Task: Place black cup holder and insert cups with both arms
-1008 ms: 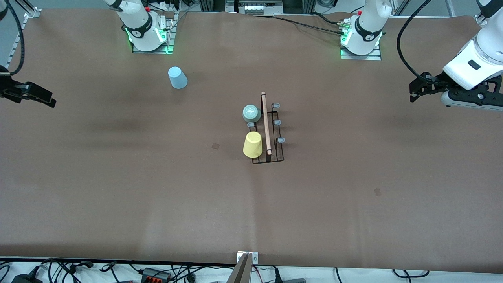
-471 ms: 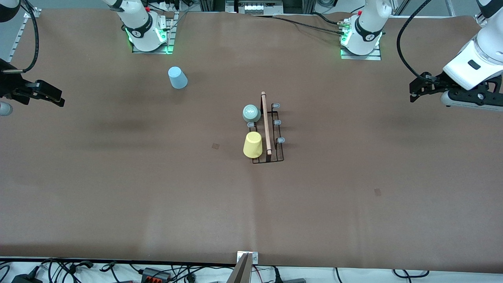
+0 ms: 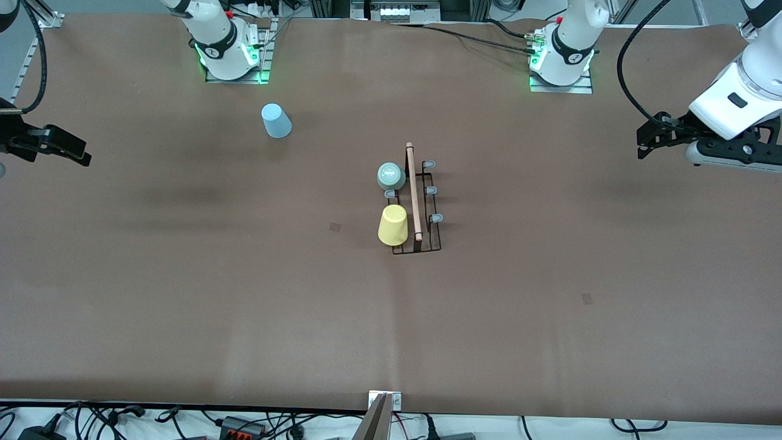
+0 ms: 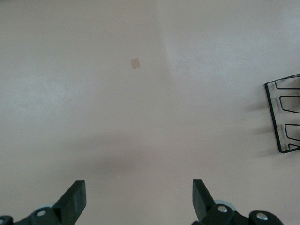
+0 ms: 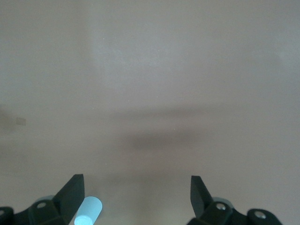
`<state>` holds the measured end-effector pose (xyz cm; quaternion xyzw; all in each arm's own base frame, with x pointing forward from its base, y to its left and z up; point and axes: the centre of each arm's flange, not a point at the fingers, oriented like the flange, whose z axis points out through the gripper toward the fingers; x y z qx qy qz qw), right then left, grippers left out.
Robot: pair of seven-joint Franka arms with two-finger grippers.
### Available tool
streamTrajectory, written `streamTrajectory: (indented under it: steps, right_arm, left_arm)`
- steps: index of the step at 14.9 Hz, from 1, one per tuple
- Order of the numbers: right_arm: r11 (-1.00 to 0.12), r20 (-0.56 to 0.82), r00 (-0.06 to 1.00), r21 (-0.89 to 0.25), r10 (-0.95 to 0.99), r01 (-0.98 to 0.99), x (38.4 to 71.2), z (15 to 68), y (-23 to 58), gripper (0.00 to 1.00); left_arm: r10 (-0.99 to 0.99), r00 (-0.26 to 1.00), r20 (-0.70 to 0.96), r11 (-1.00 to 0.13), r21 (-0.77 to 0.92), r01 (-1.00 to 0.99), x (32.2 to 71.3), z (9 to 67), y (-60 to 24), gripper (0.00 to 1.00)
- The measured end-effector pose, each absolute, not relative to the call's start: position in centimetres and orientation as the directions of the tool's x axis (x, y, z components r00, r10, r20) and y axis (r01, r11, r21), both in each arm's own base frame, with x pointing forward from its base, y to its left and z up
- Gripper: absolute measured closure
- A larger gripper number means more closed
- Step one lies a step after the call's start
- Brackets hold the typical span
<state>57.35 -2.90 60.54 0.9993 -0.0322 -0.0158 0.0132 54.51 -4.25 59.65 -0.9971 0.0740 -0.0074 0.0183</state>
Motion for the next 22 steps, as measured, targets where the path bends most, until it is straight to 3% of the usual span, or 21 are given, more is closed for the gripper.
streamTrajectory:
  steps: [22]
  right_arm:
    - [-0.999,-0.031,0.999,0.026,-0.029,-0.028,57.4,60.6,-1.1,0.0]
  left_arm:
    - [-0.148,0.989,0.012,-0.988,-0.038,-0.147,54.5,59.7,-4.3,0.0]
